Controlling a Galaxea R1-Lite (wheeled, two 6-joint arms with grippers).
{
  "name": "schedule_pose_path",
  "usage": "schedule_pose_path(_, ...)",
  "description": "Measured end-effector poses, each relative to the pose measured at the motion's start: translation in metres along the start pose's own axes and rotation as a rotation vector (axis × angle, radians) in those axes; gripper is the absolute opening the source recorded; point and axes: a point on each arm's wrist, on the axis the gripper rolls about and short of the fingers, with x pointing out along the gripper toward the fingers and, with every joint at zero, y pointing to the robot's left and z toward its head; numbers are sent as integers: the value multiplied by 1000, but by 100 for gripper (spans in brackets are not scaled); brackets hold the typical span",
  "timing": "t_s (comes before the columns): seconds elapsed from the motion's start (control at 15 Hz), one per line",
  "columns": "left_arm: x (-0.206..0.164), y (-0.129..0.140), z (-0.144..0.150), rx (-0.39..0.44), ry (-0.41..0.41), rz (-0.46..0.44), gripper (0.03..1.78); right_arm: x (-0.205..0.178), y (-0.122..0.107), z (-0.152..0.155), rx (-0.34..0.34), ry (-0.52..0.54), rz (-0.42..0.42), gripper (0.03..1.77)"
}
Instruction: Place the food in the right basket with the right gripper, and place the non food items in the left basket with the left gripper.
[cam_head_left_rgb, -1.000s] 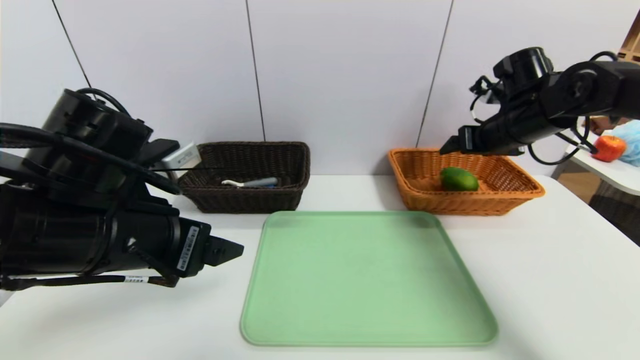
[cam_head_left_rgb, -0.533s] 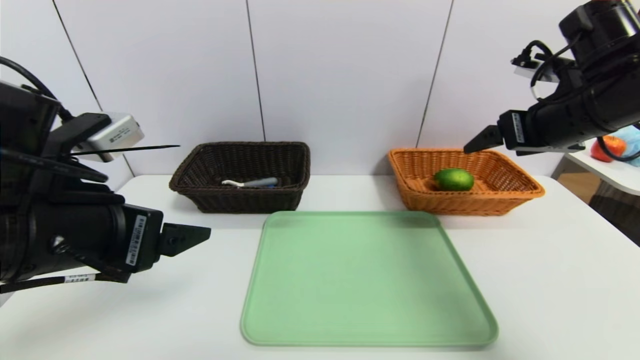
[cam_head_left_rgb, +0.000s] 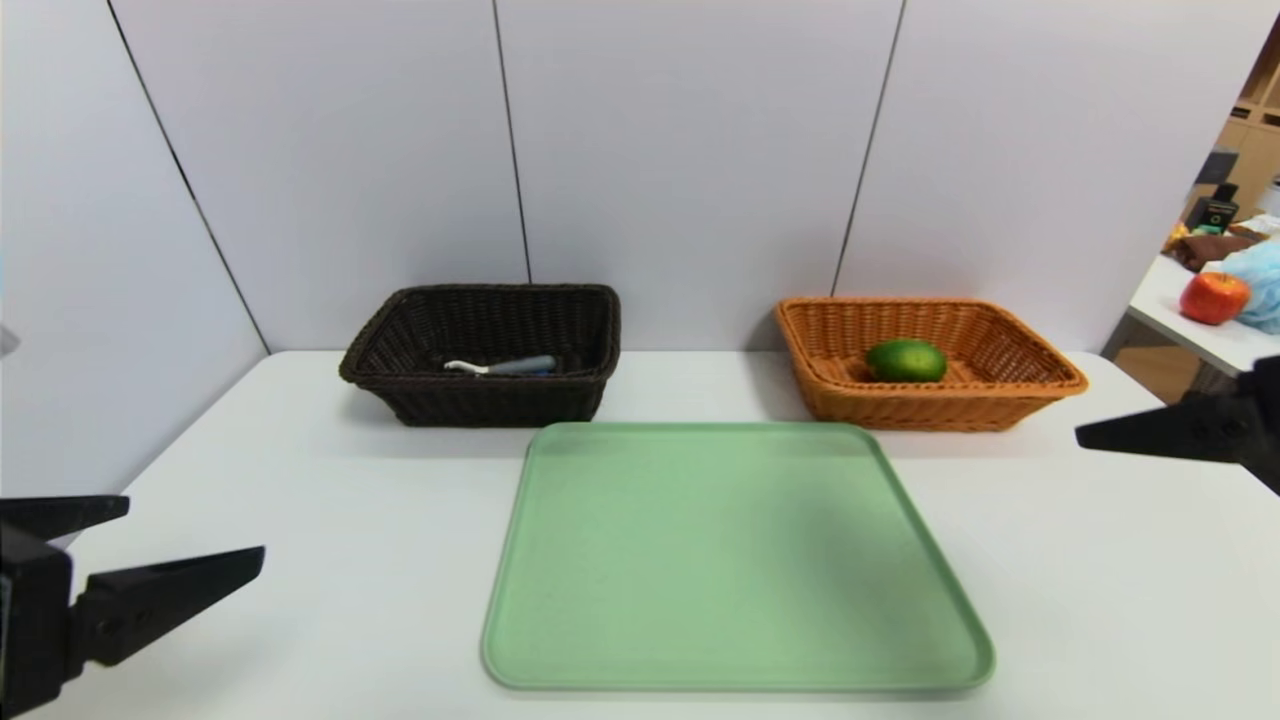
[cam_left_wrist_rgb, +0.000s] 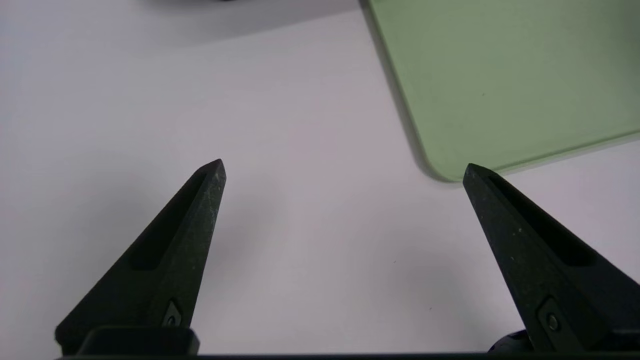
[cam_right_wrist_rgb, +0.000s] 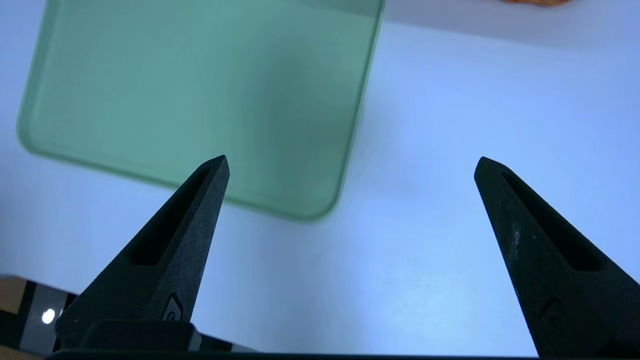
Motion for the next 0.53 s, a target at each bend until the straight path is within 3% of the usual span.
schedule_pose_path(0.27,-24,19,-41,34,-31,103,169,-36,-3,-63,-30,-42,28,169)
schedule_pose_path(0.53,-40,30,-83,24,-60,250,169,-61,-10,-118,-10,-98,3,169)
